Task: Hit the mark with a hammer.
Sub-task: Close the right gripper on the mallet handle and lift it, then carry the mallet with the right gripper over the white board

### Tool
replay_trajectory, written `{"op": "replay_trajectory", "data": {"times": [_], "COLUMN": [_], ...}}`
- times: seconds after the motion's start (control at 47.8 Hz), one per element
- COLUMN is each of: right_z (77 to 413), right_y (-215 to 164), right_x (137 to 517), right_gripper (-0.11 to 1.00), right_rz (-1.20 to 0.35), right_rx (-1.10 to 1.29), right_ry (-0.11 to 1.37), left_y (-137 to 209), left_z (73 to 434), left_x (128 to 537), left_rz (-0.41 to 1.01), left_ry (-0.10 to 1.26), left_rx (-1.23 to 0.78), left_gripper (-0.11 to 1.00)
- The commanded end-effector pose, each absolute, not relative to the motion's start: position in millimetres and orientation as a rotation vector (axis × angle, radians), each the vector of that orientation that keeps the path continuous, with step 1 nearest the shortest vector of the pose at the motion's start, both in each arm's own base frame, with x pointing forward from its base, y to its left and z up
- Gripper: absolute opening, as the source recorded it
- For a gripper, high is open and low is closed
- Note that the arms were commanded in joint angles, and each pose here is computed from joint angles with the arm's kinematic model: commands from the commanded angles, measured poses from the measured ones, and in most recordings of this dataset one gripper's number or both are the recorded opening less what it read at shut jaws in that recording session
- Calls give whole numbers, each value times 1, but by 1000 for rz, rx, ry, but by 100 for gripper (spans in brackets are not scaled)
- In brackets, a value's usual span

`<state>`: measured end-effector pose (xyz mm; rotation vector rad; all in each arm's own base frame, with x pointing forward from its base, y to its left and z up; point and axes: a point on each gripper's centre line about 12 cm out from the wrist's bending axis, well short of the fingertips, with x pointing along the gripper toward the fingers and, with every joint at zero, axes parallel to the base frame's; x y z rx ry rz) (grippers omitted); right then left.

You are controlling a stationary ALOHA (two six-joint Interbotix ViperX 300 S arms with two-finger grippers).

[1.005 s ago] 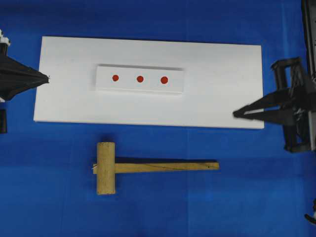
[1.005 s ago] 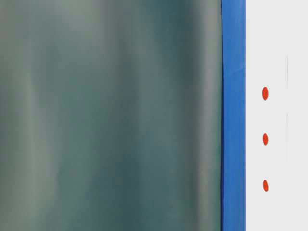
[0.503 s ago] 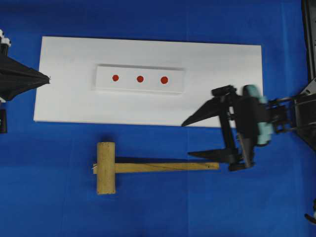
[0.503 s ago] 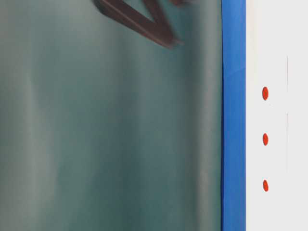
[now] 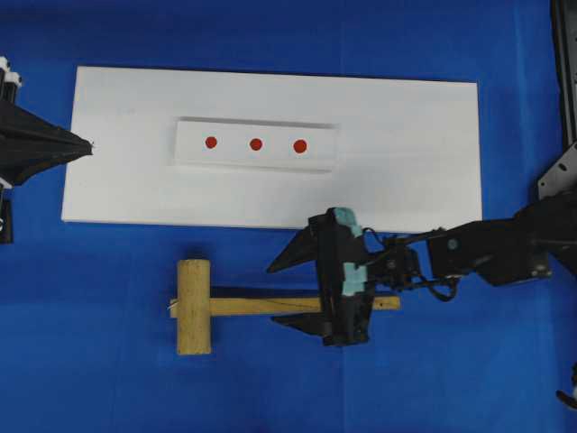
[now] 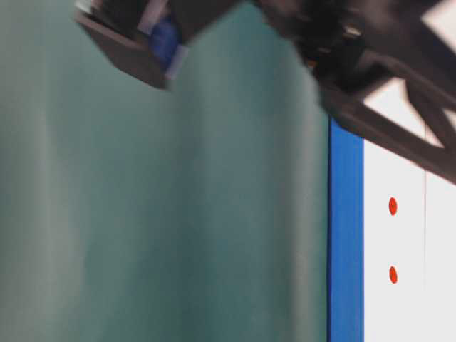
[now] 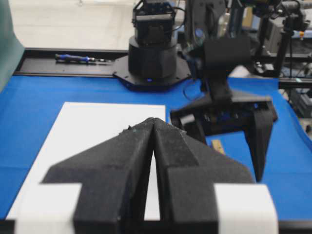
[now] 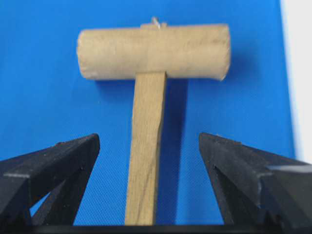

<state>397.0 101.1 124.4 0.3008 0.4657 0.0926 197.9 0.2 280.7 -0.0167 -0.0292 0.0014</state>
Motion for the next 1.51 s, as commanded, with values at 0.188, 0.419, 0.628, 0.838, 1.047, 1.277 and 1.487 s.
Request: {"op": "replay_trajectory", "data": {"times": [0.188,0.419,0.628,0.838,1.047,1.277,1.487], "right_z": [98,80,82,84,108,158,197], "right_y": [112,115,116,117,119,114,101], "right_x": [418,426,429,430,433,429,420], "right_gripper": [89,89,61,9,10,10,10], "right_rz": [66,48,55,59,74,92,91], "right_rx": [333,339,320,321,338,357,376], "right_ry": [480,505,497,493,449,404,391], "left_y": [0,0,0,0,0,0,0], "left_z": [282,279,279,278,277,276,275], "left_x": [199,198,197,197,197,197,197], "left_rz": [-1,-1,-1,-1,-1,-1,-1], "left_ry": [-34,-26,-23,-15,-3,5,14], "left_rx": [-20,-21,-21,-21,-24,-38,-46], "left_gripper": [0,0,0,0,0,0,0]}}
